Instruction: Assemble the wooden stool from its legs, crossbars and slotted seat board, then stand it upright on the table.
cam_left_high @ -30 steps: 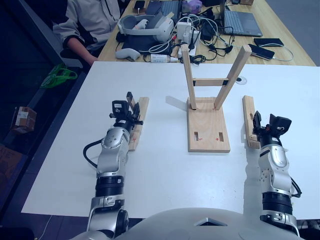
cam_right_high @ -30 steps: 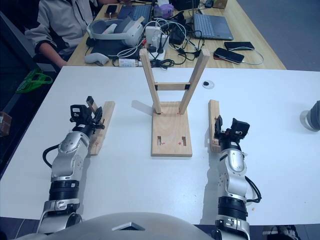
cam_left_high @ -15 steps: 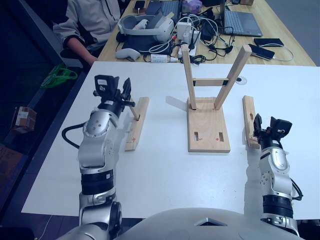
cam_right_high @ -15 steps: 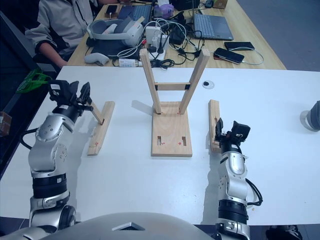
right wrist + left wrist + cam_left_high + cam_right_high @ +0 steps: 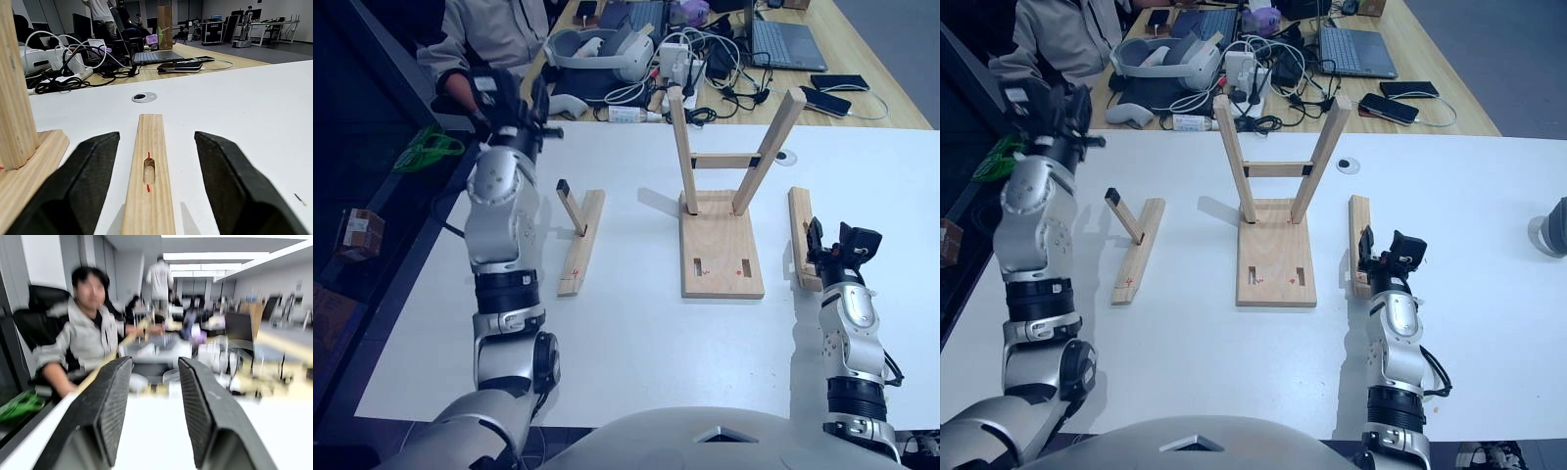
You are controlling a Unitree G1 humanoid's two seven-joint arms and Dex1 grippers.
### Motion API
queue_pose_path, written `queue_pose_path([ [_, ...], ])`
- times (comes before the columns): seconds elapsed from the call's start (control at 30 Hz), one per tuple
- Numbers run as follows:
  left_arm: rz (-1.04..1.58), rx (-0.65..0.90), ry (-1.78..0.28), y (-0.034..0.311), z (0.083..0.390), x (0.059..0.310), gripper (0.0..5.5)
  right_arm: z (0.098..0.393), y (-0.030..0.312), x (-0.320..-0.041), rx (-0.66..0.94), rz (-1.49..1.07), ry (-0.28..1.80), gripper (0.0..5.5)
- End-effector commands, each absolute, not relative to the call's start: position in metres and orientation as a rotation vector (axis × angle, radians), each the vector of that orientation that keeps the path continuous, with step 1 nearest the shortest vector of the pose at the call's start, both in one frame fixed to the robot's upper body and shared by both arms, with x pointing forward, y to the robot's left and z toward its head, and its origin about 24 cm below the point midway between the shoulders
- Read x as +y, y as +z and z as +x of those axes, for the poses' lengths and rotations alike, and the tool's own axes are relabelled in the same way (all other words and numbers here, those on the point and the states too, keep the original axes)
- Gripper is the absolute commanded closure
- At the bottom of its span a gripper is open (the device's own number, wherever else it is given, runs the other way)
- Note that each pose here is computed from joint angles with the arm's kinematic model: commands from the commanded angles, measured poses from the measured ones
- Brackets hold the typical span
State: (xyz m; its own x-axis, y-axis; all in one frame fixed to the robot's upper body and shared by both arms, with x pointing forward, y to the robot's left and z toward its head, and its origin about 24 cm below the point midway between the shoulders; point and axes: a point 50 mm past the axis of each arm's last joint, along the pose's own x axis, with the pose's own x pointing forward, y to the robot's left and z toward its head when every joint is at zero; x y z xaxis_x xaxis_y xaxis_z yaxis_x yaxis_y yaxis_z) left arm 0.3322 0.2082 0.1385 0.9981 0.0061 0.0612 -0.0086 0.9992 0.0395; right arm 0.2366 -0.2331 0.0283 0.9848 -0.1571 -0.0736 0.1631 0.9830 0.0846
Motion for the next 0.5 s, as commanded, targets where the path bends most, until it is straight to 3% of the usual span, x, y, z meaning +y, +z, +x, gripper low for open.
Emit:
queue_pose_path([
  [0.03, 0.098, 0.233, -0.041, 0.068, 0.314, 0.202, 3.77, 0.238, 0.028, -0.235, 0.083, 0.084, -0.154, 2.62],
  [0.17, 0.147, 0.311, -0.034, 0.051, 0.306, 0.207, 3.77, 0.238, 0.028, -0.235, 0.087, 0.082, -0.152, 2.62],
  [0.5, 0.016, -0.107, 0.086, 0.157, 0.334, 0.213, 3.77, 0.238, 0.027, -0.237, 0.092, 0.084, -0.160, 2.62],
])
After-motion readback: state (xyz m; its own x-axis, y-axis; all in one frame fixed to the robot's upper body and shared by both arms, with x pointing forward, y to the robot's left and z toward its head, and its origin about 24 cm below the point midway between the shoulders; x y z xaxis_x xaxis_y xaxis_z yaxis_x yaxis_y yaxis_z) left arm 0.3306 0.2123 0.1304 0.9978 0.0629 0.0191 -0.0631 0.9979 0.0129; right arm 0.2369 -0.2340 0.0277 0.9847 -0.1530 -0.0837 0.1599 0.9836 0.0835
